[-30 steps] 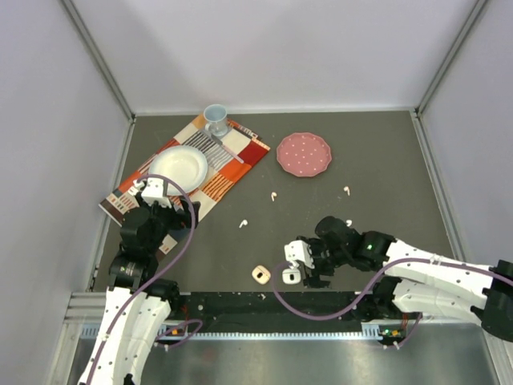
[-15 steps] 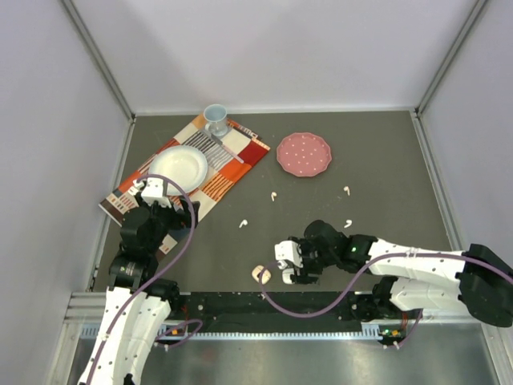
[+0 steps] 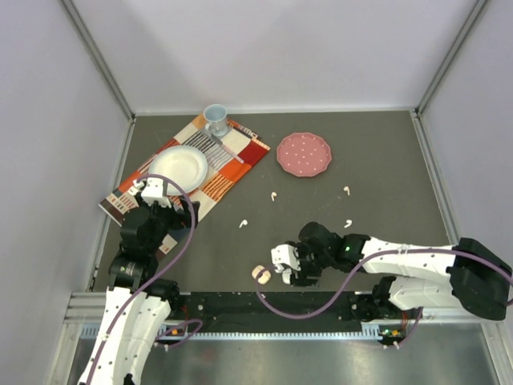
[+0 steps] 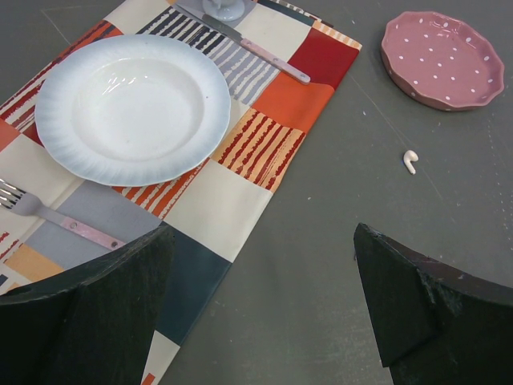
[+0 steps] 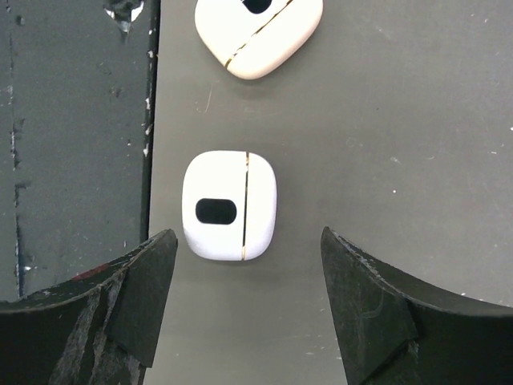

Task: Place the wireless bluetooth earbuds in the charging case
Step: Pick up the charging case from the corner of the board, then pass from the right arm to the left

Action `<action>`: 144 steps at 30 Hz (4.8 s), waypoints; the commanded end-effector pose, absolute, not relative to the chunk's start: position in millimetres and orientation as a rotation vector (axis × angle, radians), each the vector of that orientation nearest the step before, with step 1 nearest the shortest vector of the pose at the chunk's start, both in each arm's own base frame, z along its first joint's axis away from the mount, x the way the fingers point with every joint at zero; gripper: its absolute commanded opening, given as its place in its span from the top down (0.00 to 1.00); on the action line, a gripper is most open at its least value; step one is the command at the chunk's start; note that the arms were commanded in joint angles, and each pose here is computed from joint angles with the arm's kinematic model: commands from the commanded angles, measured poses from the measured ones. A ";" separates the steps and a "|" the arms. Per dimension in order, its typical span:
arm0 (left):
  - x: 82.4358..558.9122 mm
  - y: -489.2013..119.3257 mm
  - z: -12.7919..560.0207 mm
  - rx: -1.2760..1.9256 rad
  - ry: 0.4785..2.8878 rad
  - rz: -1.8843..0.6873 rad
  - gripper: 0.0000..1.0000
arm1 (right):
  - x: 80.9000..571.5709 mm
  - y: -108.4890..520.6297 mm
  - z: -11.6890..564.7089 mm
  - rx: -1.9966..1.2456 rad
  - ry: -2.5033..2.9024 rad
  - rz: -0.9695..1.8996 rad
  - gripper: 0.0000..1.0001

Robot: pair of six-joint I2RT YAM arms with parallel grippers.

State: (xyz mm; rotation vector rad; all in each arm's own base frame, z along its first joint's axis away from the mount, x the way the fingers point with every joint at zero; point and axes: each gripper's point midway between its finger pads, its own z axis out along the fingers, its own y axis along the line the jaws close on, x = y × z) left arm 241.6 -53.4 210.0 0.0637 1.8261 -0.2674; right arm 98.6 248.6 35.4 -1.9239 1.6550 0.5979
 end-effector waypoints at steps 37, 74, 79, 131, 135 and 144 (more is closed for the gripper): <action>247.5 -50.4 212.6 0.035 1.820 -0.254 0.01 | 103.8 268.3 28.1 -2.069 1.670 0.576 0.38; 246.0 -46.3 215.0 0.012 1.806 -0.240 0.01 | 100.2 295.3 41.9 -2.021 1.546 0.688 0.39; 246.0 -45.5 215.3 0.008 1.804 -0.236 0.01 | 102.4 296.9 39.6 -2.018 1.588 0.680 0.40; 210.7 -144.6 244.6 0.163 1.779 -0.961 0.01 | 178.8 307.5 159.0 -1.369 1.457 0.411 1.00; 199.4 -162.8 254.6 0.213 1.731 -1.133 0.01 | 192.0 305.7 180.7 -1.277 1.436 0.351 0.99; 187.2 -197.3 256.6 0.330 1.650 -1.277 0.03 | 189.4 324.1 216.0 -1.171 1.361 0.458 0.99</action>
